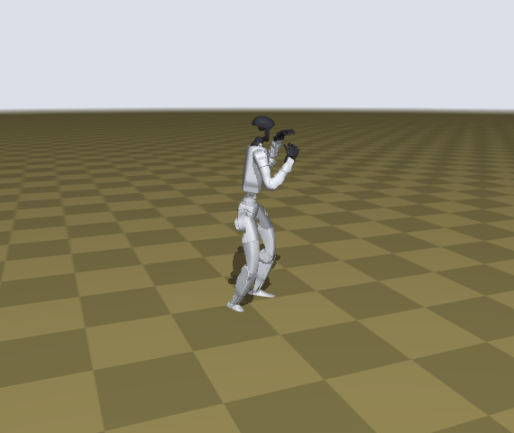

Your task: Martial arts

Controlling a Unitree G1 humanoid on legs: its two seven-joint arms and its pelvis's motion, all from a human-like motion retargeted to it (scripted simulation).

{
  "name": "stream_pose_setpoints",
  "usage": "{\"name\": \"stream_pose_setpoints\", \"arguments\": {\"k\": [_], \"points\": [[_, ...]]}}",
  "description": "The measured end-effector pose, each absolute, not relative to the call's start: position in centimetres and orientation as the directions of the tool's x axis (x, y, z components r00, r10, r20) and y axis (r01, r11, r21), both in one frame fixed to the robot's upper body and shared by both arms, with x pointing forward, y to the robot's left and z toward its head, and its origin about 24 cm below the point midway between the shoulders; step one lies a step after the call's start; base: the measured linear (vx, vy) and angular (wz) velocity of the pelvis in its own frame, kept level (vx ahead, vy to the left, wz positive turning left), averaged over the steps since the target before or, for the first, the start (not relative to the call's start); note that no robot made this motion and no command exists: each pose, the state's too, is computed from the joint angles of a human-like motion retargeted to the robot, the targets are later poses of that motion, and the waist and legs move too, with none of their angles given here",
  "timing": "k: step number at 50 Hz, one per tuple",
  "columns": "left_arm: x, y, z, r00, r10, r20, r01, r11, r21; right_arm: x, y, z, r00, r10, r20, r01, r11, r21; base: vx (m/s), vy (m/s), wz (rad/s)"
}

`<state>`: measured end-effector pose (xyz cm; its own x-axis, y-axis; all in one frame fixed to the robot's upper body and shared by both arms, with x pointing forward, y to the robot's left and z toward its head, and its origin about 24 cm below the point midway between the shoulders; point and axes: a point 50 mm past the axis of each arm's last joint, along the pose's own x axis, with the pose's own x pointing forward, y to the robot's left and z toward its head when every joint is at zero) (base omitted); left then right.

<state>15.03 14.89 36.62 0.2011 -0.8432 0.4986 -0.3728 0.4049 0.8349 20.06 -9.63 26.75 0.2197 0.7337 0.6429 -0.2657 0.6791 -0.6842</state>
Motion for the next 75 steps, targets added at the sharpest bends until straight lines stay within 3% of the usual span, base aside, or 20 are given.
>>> {"name": "stream_pose_setpoints", "arguments": {"k": [4,5,6,8,10,11,13,15,17,19,22,25,28,32,37,43,53,61,75], "points": [[17.4,14.2,45.8,0.205,-0.739,0.642,-0.539,0.462,0.704,21.3,-9.5,23.1,0.340,0.811,0.476,-0.389,0.582,-0.714,0.12,0.06,-0.42],[19.2,15.1,48.7,0.276,-0.665,0.694,-0.539,0.491,0.684,21.5,-9.6,22.3,0.366,0.817,0.446,-0.404,0.571,-0.715,0.10,0.06,-0.76],[22.9,17.5,50.9,0.450,-0.542,0.710,-0.490,0.515,0.703,21.7,-9.9,21.8,0.391,0.813,0.431,-0.410,0.573,-0.710,0.08,0.07,-0.87],[28.5,23.3,52.3,0.771,-0.234,0.592,-0.406,0.535,0.741,22.2,-10.4,21.1,0.441,0.788,0.429,-0.401,0.601,-0.692,0.03,0.07,-1.01],[31.2,26.9,50.0,0.909,-0.030,0.416,-0.340,0.522,0.782,22.8,-11.4,20.5,0.502,0.752,0.426,-0.370,0.632,-0.681,-0.08,0.09,-0.98],[32.0,26.7,49.4,0.931,-0.008,0.365,-0.312,0.501,0.807,23.0,-11.8,20.0,0.534,0.740,0.410,-0.364,0.638,-0.679,-0.07,0.11,-0.97],[33.1,24.3,49.2,0.942,-0.061,0.331,-0.270,0.446,0.853,23.4,-12.8,18.7,0.600,0.707,0.375,-0.357,0.656,-0.665,-0.02,0.14,-1.00],[33.1,18.4,50.1,0.866,-0.295,0.405,-0.276,0.393,0.877,23.5,-13.9,17.5,0.665,0.653,0.363,-0.348,0.701,-0.623,0.03,0.16,-1.08],[31.7,11.6,47.9,0.635,-0.586,0.503,-0.282,0.430,0.858,22.8,-15.5,16.3,0.729,0.584,0.359,-0.331,0.759,-0.561,0.05,0.17,-1.18],[28.1,8.1,45.9,0.365,-0.736,0.570,-0.273,0.501,0.821,22.2,-15.9,16.0,0.744,0.549,0.380,-0.327,0.796,-0.510,-0.04,0.15,-0.73],[22.9,6.8,41.3,0.043,-0.788,0.614,-0.202,0.595,0.778,21.2,-15.8,16.2,0.729,0.526,0.439,-0.330,0.831,-0.447,-0.03,0.12,-0.51],[19.8,7.6,36.6,-0.101,-0.763,0.638,-0.055,0.645,0.762,20.6,-15.4,17.2,0.682,0.513,0.522,-0.321,0.851,-0.416,-0.02,0.05,-0.20],[19.6,8.0,33.0,-0.105,-0.724,0.682,0.155,0.665,0.730,19.8,-14.2,19.8,0.564,0.486,0.668,-0.290,0.874,-0.390,-0.02,-0.03,0.13],[19.9,10.0,28.3,0.044,-0.644,0.763,0.404,0.710,0.576,18.7,-13.0,23.5,0.377,0.425,0.823,-0.243,0.903,-0.354,0.00,-0.12,0.53],[20.0,12.4,25.4,0.208,-0.548,0.811,0.523,0.762,0.381,17.7,-12.7,27.3,0.185,0.351,0.918,-0.229,0.924,-0.307,-0.03,-0.24,1.11],[20.4,12.9,23.5,0.312,-0.546,0.777,0.593,0.751,0.289,17.9,-12.0,29.1,0.103,0.412,0.905,-0.300,0.881,-0.366,-0.10,-0.29,1.47],[21.3,11.8,20.9,0.435,-0.575,0.693,0.528,0.787,0.321,20.8,-12.1,26.9,0.277,0.416,0.866,-0.260,0.900,-0.349,-0.13,-0.16,1.00],[22.1,10.5,20.0,0.467,-0.602,0.648,0.493,0.785,0.375,21.8,-11.4,23.3,0.423,0.446,0.789,-0.327,0.887,-0.326,-0.12,-0.01,0.43],[23.0,9.5,20.3,0.501,-0.563,0.658,0.382,0.826,0.415,22.7,-8.9,19.1,0.506,0.604,0.615,-0.446,0.794,-0.413,-0.18,0.11,0.09]]}}
